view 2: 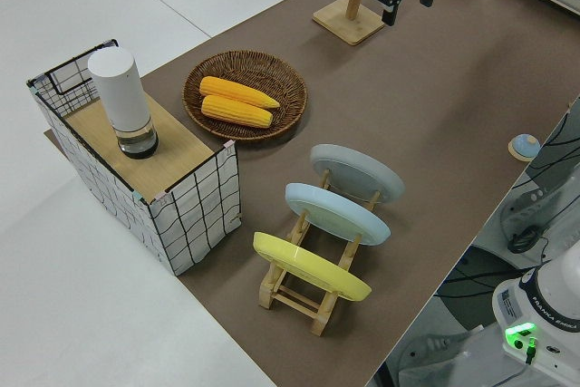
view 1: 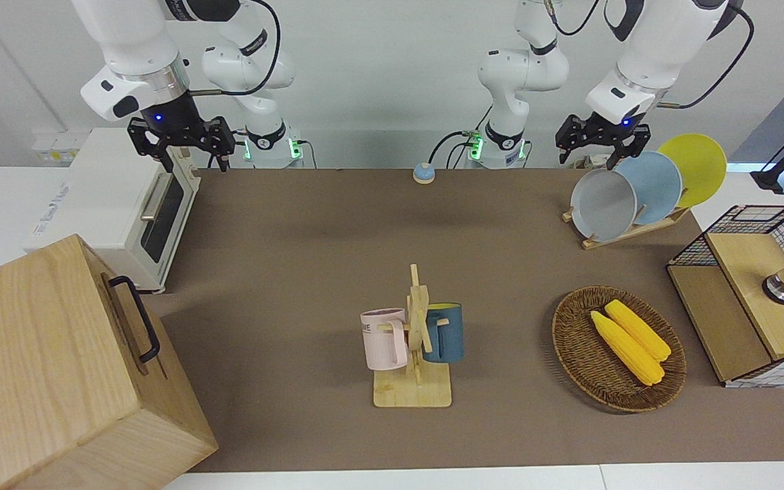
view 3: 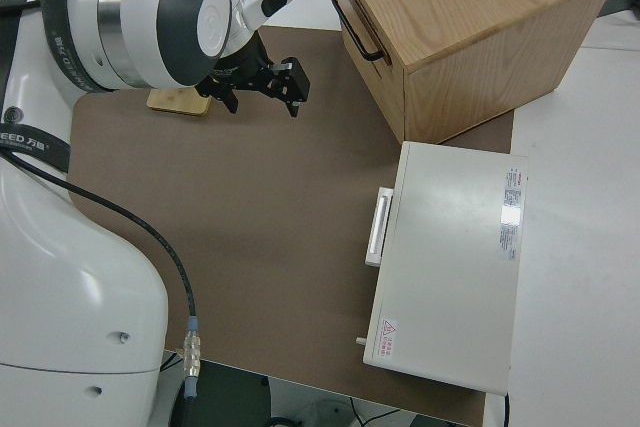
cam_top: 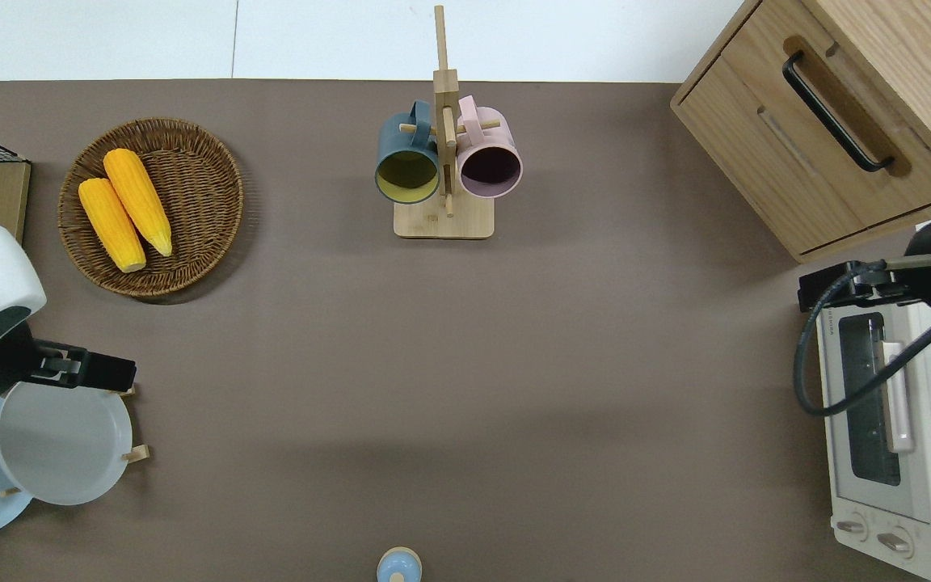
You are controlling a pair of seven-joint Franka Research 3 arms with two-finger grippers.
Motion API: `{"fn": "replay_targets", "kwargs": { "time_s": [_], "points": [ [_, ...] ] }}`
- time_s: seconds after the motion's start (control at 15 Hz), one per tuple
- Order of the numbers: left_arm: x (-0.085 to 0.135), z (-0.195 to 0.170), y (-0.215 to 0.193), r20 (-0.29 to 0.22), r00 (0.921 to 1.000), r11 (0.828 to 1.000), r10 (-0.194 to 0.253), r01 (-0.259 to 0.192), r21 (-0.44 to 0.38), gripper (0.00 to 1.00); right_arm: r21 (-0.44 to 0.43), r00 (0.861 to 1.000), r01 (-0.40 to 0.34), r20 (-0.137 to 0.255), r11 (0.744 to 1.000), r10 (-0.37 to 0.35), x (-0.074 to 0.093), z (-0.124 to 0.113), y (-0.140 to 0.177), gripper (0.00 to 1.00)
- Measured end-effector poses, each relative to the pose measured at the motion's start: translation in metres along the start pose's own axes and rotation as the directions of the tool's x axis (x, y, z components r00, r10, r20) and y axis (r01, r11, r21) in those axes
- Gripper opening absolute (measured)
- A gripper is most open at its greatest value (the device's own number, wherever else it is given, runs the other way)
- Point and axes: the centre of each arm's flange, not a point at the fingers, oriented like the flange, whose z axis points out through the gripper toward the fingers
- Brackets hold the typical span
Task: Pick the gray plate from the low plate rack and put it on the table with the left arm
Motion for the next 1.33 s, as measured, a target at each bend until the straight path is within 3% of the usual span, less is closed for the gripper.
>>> {"fn": "replay_targets", "kwargs": {
  "time_s": [0.67,0.87,1.0,1.2,1.33],
  "points": [
    [-0.001,0.002,0.017,0.022,0.9993,1.0,0.029,-0.03,0.003,1.0,0.0,1.0,0.0,0.0,1.0,0.0,0.0,0.0,0.0,0.99],
    [-0.002,0.002,0.004,0.025,0.9997,1.0,0.006,-0.007,0.006,1.0,0.0,1.0,0.0,0.0,1.0,0.0,0.0,0.0,0.0,0.99],
    [-0.005,0.002,-0.01,0.034,0.9994,0.998,0.001,-0.003,0.059,1.0,0.0,1.0,0.0,0.0,1.0,0.0,0.0,0.0,0.0,0.99],
    [-0.007,0.001,-0.026,0.044,0.9985,0.995,0.033,-0.037,0.09,1.0,0.0,1.0,0.0,0.0,1.0,0.0,0.0,0.0,0.0,0.99],
    [-0.015,0.002,-0.06,0.054,0.9964,0.994,0.065,-0.069,0.086,1.0,0.0,1.0,0.0,0.0,1.0,0.0,0.0,0.0,0.0,0.99]
  ]
}}
